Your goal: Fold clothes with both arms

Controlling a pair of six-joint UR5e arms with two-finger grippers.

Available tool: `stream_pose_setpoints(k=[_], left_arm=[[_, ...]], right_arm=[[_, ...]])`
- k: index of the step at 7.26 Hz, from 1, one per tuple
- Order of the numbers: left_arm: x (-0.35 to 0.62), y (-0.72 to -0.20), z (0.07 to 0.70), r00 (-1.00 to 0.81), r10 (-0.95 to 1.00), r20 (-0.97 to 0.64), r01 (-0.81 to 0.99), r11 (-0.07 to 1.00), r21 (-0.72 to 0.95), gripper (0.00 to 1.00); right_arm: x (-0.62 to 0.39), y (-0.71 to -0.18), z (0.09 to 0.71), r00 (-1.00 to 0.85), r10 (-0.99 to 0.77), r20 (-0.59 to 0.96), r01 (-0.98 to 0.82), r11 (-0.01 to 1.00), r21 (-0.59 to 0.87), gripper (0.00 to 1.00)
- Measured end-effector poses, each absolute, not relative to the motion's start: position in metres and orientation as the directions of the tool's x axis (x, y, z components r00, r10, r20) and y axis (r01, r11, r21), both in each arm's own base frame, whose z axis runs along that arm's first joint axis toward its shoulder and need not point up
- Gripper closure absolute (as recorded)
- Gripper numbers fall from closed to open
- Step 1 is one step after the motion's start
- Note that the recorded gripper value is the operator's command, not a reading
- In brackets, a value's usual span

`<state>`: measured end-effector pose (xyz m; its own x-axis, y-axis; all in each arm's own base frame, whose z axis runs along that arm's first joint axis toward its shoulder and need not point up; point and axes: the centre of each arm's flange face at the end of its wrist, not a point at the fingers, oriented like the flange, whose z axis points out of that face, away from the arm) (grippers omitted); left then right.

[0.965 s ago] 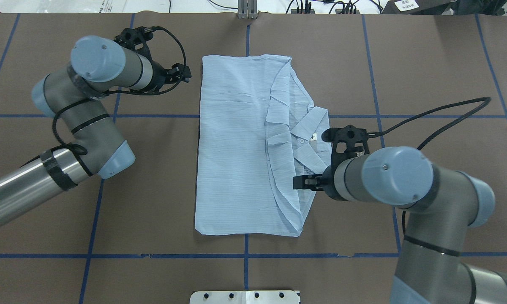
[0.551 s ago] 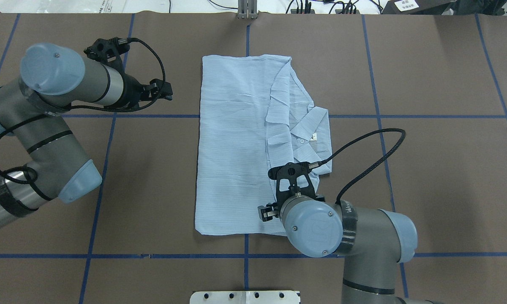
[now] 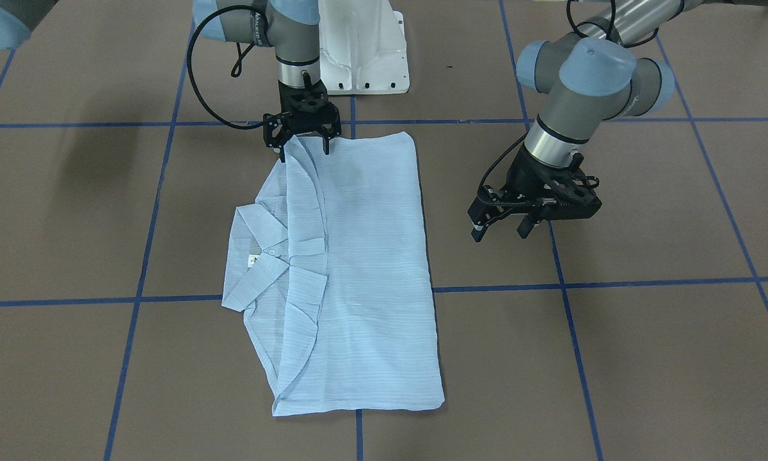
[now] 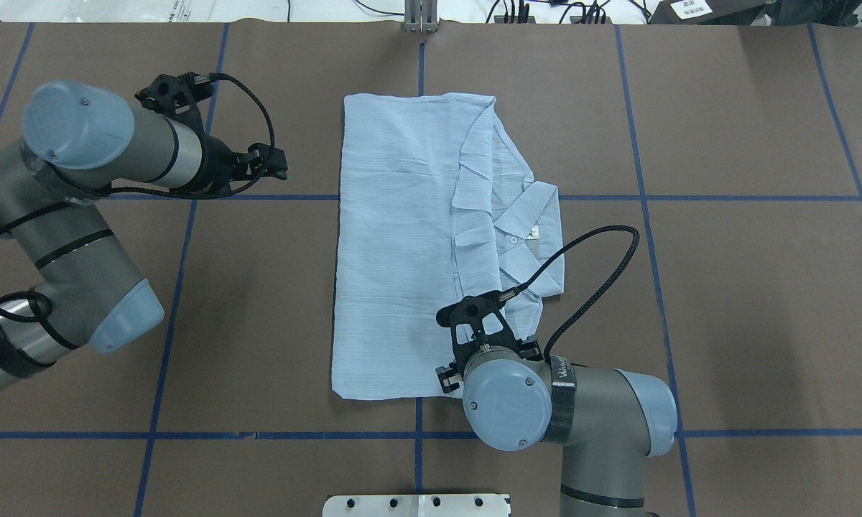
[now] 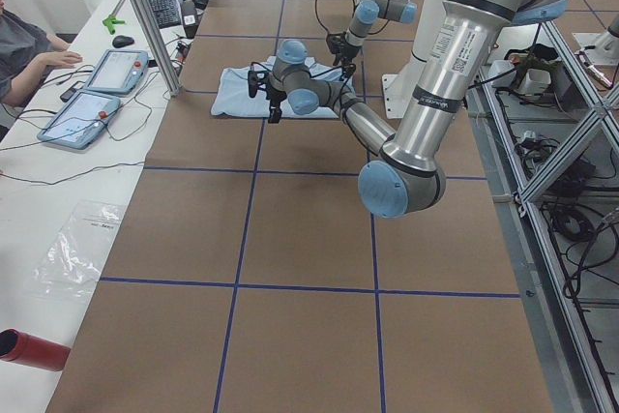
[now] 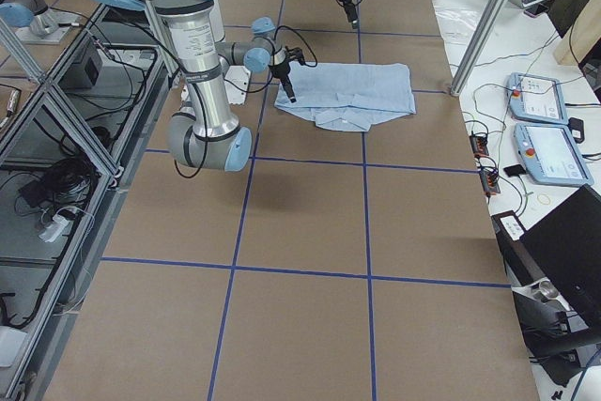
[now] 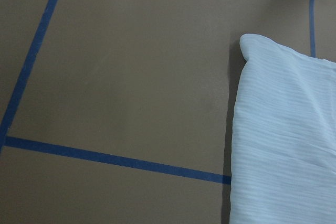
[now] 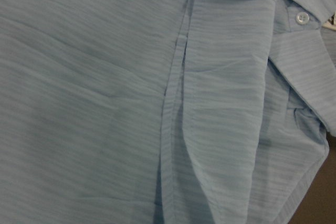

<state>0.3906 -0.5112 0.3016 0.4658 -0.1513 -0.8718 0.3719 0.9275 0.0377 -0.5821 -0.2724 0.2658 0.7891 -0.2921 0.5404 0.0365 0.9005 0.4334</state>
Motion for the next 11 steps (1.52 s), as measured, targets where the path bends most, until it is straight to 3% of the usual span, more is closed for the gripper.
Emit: stream_pose_setpoints(k=[6, 11], left_arm=[[0.393, -0.509, 0.296, 0.457, -0.153, -0.876, 0.370, 0.928, 0.031, 0.00], [0.395, -0.507, 0.293, 0.452, -0.150, -0.879, 0.359, 0.933, 0.026, 0.00]], right_arm=[[-0.567, -0.286, 0.302, 0.822, -0.296, 0.486, 0.068, 0.899, 0.433, 0.00], [-0.424, -0.334, 0.375, 0.860, -0.299, 0.413, 0.118, 0.904, 0.410, 0.00]])
